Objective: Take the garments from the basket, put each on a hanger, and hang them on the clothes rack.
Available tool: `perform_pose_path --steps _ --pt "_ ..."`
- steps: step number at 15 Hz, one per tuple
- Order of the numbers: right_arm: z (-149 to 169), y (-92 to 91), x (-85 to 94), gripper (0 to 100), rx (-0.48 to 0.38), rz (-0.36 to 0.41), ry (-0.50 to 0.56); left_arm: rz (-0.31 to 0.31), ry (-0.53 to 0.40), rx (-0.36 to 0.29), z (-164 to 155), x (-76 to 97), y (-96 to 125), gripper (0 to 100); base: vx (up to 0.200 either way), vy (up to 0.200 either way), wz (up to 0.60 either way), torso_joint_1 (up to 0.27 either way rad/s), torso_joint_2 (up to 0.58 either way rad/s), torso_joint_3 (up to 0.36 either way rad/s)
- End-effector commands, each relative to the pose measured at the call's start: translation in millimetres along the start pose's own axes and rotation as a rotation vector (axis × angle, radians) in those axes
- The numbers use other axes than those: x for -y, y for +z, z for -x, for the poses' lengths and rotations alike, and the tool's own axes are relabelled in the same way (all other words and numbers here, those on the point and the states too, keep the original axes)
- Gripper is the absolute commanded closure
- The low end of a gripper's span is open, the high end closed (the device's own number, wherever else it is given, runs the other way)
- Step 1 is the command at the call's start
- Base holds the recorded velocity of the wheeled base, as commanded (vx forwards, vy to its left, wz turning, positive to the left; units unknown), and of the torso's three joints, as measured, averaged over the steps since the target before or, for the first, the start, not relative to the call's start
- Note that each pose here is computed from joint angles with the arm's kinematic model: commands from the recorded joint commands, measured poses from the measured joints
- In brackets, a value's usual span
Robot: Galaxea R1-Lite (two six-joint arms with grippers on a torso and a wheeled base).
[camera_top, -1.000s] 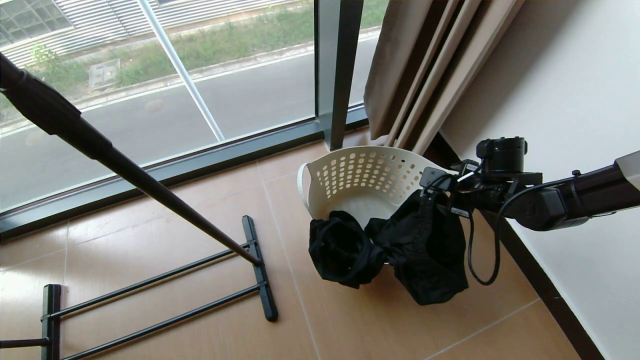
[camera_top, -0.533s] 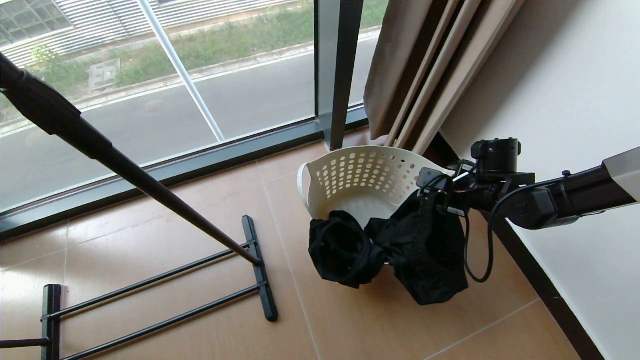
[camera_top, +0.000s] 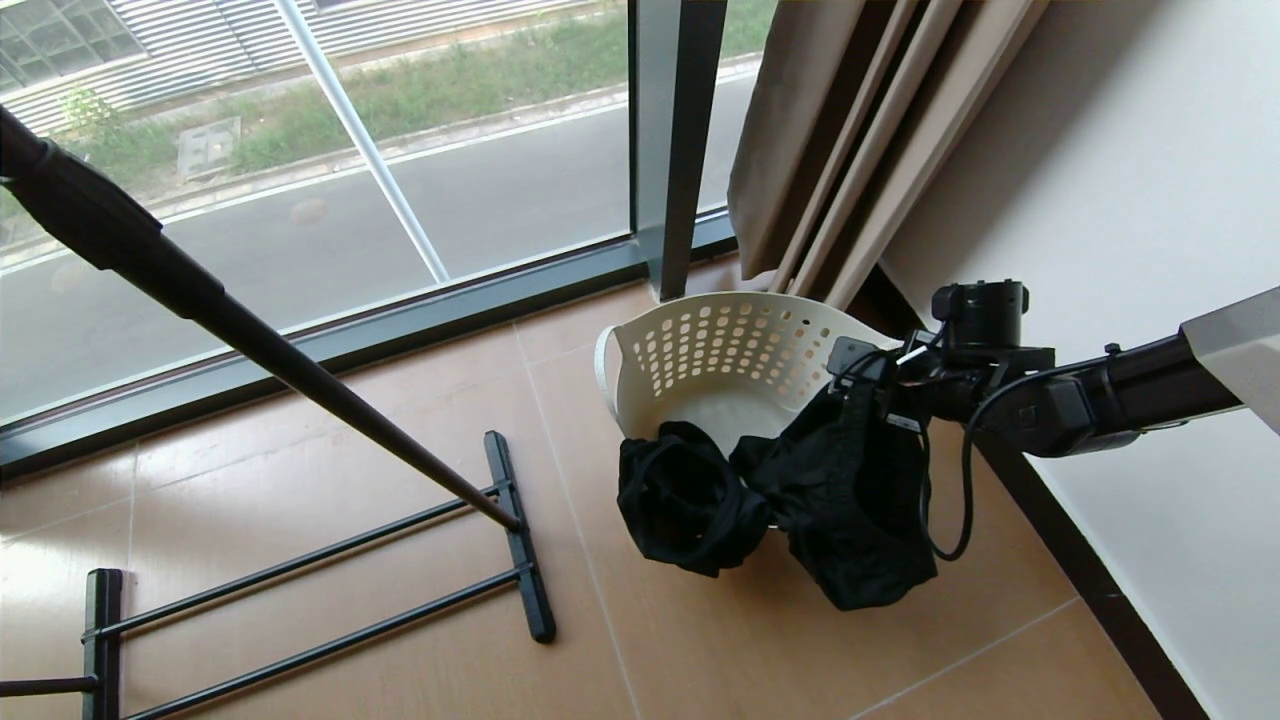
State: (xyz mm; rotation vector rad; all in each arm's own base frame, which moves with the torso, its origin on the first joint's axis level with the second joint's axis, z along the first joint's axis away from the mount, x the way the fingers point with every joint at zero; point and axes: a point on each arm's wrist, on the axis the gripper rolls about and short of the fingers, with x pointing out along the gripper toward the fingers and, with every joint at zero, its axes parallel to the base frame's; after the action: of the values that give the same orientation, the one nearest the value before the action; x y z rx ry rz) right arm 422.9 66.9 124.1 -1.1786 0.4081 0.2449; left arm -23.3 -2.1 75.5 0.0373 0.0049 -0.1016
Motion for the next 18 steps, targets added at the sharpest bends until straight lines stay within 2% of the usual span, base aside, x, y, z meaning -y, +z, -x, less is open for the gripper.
perform_pose_path --steps 1,4,6,7,8,12,15,18 --pt "7 0.7 -0.2 100 0.007 0.002 0.005 -0.001 0.002 -0.001 0 0.0 0 0 0.0 0.0 0.0 0.0 0.0 0.0" --pt "69 14.4 2.7 100 0.071 0.007 0.002 -0.001 0.002 -0.001 0 0.0 0 0 0.0 0.0 0.0 0.0 0.0 0.0" --pt "101 16.8 6.2 100 0.102 -0.028 -0.013 -0.005 0.0 -0.001 0 0.0 0 0 0.0 0.0 0.0 0.0 0.0 0.0" --pt "139 22.6 7.8 100 0.157 -0.08 -0.027 -0.004 0.0 -0.002 0 0.0 0 0 0.0 0.0 0.0 0.0 0.0 0.0" --pt "161 24.2 7.8 100 0.194 -0.124 -0.035 -0.004 0.0 -0.001 0 0.0 0 0 0.0 0.0 0.0 0.0 0.0 0.0" --pt "237 30.2 3.9 100 0.366 -0.298 -0.041 -0.004 0.0 -0.001 0 0.0 0 0 0.0 0.0 0.0 0.0 0.0 0.0" --pt "288 24.5 6.7 100 0.475 -0.482 -0.004 -0.004 0.0 -0.002 0 0.0 0 0 0.0 0.0 0.0 0.0 0.0 0.0" --pt "313 12.3 9.9 100 0.531 -0.52 -0.038 -0.004 0.0 -0.001 0 0.0 0 0 0.0 0.0 0.0 0.001 0.0 0.02"
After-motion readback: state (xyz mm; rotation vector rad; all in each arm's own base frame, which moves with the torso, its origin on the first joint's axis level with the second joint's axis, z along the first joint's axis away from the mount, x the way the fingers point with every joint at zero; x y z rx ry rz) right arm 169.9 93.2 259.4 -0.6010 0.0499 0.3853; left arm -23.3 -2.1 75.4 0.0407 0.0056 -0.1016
